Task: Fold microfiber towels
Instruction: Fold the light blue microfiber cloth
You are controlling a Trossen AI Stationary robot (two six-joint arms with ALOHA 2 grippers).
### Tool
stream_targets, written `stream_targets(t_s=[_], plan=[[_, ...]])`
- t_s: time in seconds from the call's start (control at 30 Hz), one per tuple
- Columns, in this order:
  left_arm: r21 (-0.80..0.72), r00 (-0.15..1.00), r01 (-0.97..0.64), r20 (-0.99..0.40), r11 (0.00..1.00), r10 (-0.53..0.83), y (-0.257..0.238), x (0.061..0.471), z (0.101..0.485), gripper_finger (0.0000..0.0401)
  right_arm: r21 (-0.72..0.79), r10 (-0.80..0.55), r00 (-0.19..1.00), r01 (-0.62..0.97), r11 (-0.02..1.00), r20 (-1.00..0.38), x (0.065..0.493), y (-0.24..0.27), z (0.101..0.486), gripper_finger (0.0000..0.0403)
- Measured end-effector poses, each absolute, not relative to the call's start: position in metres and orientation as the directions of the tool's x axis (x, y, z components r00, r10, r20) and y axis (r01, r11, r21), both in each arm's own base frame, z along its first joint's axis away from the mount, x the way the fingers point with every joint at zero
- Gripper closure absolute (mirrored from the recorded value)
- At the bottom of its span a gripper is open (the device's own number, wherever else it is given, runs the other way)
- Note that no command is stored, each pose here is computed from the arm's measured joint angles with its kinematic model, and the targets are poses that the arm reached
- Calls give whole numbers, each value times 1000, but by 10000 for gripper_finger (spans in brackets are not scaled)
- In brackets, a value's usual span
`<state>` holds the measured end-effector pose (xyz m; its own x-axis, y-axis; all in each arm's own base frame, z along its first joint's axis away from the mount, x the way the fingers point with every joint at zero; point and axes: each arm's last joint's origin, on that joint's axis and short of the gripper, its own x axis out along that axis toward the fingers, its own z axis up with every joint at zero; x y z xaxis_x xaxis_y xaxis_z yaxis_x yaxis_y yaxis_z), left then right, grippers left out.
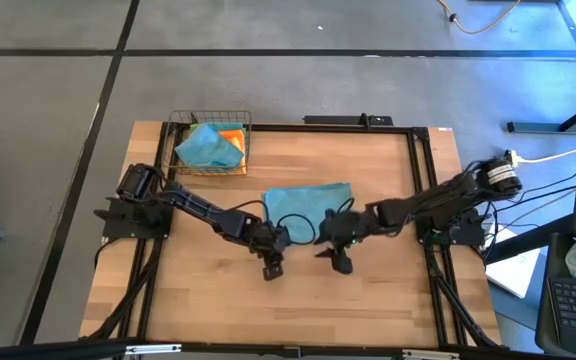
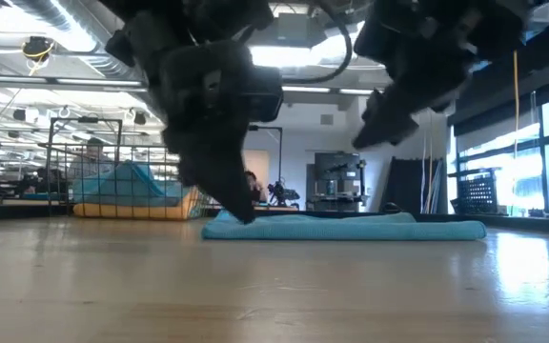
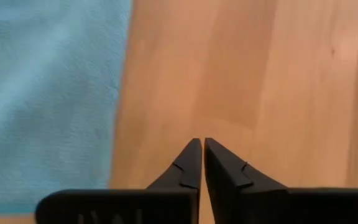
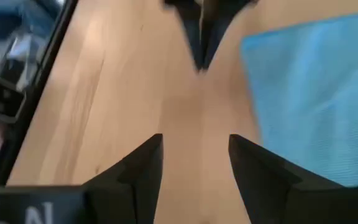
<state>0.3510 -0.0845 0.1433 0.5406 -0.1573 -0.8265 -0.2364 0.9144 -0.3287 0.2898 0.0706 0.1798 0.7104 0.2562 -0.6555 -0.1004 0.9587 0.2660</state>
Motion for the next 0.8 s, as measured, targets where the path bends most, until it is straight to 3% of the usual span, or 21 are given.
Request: stream_targets(t_s=[0.17, 0.3, 0.43, 0.53, 0.7, 0.8], plan=[[-338, 538, -230, -825, 913, -170, -98, 346, 146, 398, 219, 208, 606, -57, 974, -767, 287, 86, 150, 222], [-359, 546, -250, -819, 899, -175, -104, 345, 156, 400, 227, 131, 486, 144, 963, -864, 273, 84, 140, 233], [-339, 611, -245, -781, 908, -127, -107, 350, 177, 400, 311, 158, 581, 172, 935, -798, 273, 88, 162, 253], [-213, 640, -262, -769, 941, 4, -103, 351, 187, 399, 235, 83, 547, 213, 948, -833, 265, 89, 161, 265], [8, 511, -330, -839, 944, 186, -82, 338, 180, 387, 65, -105, 429, 364, 929, -897, 251, 79, 153, 278], [58, 431, -368, -874, 928, 225, -66, 332, 172, 384, 72, -129, 456, 399, 914, -880, 251, 78, 158, 302]])
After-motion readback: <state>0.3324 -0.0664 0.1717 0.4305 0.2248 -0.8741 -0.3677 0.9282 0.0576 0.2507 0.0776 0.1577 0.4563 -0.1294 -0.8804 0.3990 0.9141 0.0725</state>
